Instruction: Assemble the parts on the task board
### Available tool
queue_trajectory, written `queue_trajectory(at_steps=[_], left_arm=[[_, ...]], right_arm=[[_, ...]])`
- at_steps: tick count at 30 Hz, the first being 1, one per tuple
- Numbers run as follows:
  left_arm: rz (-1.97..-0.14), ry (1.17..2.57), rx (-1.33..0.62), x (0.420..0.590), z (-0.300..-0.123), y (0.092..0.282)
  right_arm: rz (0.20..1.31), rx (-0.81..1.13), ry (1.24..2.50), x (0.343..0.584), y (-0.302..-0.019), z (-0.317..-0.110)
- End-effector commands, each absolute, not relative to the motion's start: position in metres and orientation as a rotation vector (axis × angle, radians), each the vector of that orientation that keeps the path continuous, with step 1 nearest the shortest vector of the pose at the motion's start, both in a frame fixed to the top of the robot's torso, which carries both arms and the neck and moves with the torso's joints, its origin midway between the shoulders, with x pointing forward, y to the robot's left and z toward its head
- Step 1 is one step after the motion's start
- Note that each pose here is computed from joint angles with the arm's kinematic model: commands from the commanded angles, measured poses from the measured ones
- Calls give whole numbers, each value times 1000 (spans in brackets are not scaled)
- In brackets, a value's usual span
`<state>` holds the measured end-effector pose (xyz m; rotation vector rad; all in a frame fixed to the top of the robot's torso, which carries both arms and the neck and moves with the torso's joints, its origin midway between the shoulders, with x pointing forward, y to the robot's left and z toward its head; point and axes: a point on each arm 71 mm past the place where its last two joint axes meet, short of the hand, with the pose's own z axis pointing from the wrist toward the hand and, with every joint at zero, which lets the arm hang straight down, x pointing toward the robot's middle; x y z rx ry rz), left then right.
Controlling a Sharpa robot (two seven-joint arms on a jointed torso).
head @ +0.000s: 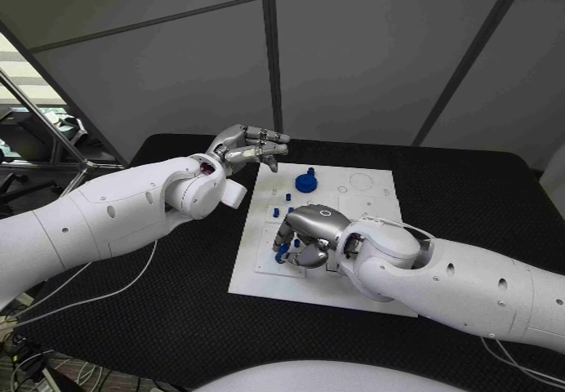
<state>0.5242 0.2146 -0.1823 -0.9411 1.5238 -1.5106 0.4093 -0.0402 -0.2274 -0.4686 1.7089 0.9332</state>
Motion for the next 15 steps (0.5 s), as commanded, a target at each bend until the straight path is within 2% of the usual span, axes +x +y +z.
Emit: queue_trajectory(at_steps=[1, 8, 15], left_arm=[[-1526, 1525, -939, 524, -181, 213], [-1524, 1526, -939, 524, -181, 214], [-1523, 1526, -940, 524, -181, 214]], right_arm=[[894, -510, 1729, 410, -40, -230], [831, -524, 1713, 412, -42, -230], [822, -564, 1744, 411, -41, -233]])
